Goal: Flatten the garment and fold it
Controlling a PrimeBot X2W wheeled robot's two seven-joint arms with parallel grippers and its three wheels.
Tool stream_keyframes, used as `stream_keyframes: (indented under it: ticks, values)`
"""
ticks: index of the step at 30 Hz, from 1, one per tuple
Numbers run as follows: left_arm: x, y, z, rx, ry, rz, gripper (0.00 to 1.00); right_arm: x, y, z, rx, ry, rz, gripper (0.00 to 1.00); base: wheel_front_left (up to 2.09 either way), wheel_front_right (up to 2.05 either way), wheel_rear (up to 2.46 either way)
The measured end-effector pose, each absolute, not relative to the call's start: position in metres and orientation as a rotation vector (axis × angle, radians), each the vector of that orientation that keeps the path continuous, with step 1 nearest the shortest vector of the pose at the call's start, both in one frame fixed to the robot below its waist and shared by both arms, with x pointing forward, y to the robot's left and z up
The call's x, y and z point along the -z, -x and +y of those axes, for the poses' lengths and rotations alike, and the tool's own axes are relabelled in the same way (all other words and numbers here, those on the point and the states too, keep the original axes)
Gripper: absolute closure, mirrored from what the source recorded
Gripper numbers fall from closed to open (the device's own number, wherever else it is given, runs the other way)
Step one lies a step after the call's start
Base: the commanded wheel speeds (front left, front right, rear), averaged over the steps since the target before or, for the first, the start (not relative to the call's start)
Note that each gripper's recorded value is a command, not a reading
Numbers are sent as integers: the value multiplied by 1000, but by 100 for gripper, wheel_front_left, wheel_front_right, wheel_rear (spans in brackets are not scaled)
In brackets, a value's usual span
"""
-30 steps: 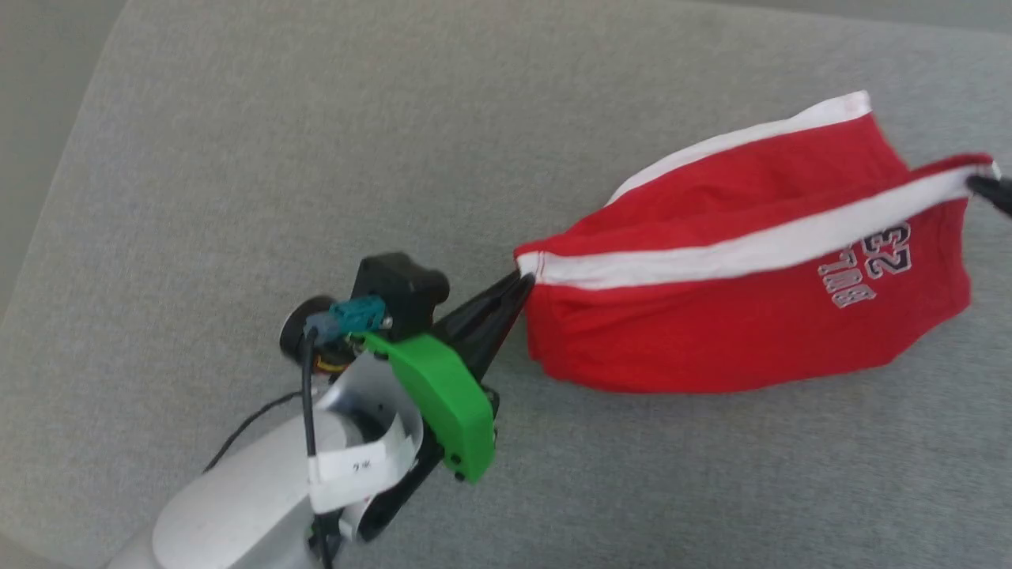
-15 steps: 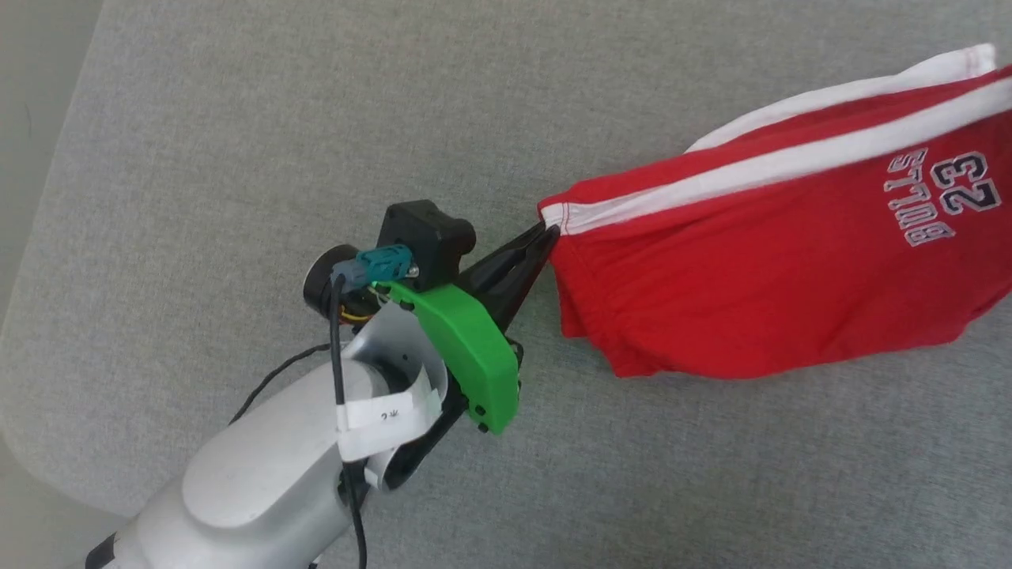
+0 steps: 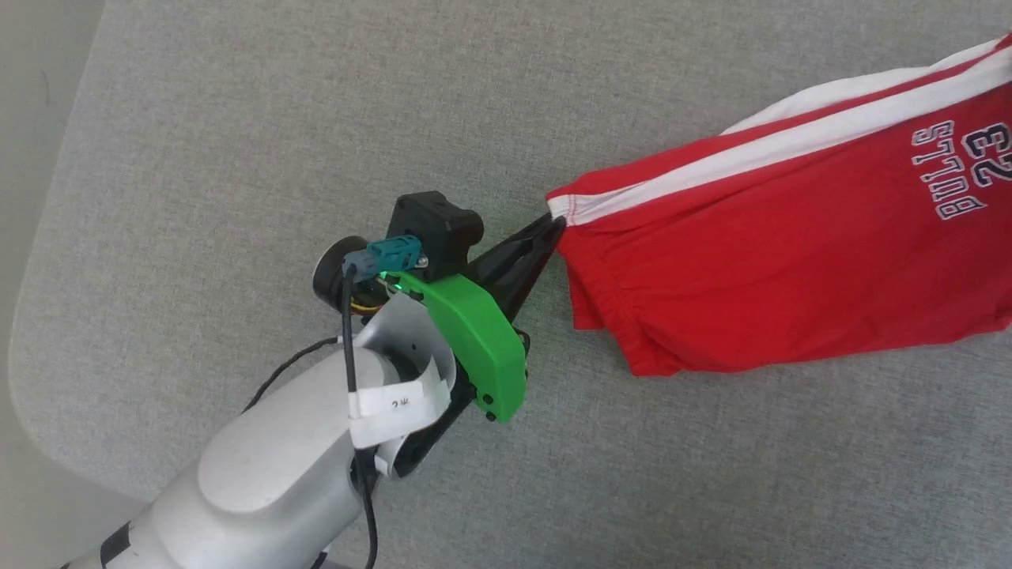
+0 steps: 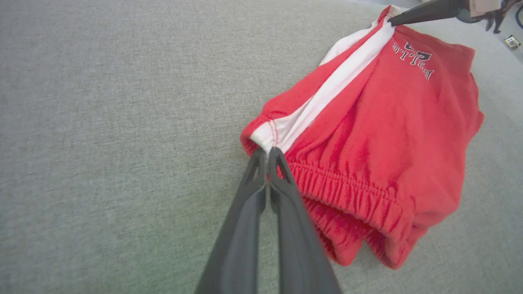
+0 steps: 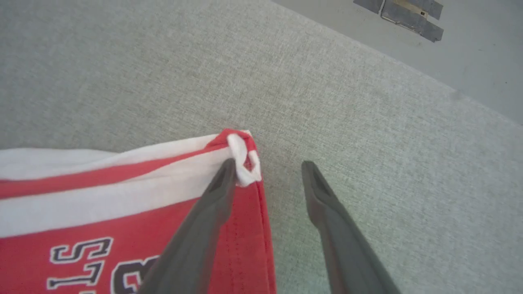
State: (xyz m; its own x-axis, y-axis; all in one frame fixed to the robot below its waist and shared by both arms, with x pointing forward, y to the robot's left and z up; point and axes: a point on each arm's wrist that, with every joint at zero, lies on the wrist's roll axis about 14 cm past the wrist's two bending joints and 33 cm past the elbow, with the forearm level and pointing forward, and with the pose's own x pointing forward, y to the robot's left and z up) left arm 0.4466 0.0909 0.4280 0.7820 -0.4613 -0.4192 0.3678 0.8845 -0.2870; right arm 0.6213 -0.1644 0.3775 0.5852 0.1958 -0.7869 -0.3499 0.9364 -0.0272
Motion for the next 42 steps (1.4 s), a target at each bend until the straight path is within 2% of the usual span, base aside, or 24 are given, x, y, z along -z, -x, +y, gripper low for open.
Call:
stream_keyframes:
  ticks: [7,13,24,27,33,42]
  values:
    - [-436,-446,98,429,167,484,0,-401,-620,-162,-329,181,802,0,0,0,0]
    - [-455,-448,117,358,145,415,0,-450,-620,-159,-345,127,596,0,0,0,0]
    - [-514,-442,169,139,139,115,0,-508,-573,-175,-344,40,297,0,0,0,0]
    - [-519,-431,174,123,79,55,0,-518,-560,-184,-322,18,230,0,0,0,0]
    - [-515,-403,174,127,-55,11,0,-502,-531,-195,-293,0,269,0,0,0,0]
    - [-485,-361,166,159,-166,68,0,-447,-518,-204,-253,-71,567,0,0,0,0]
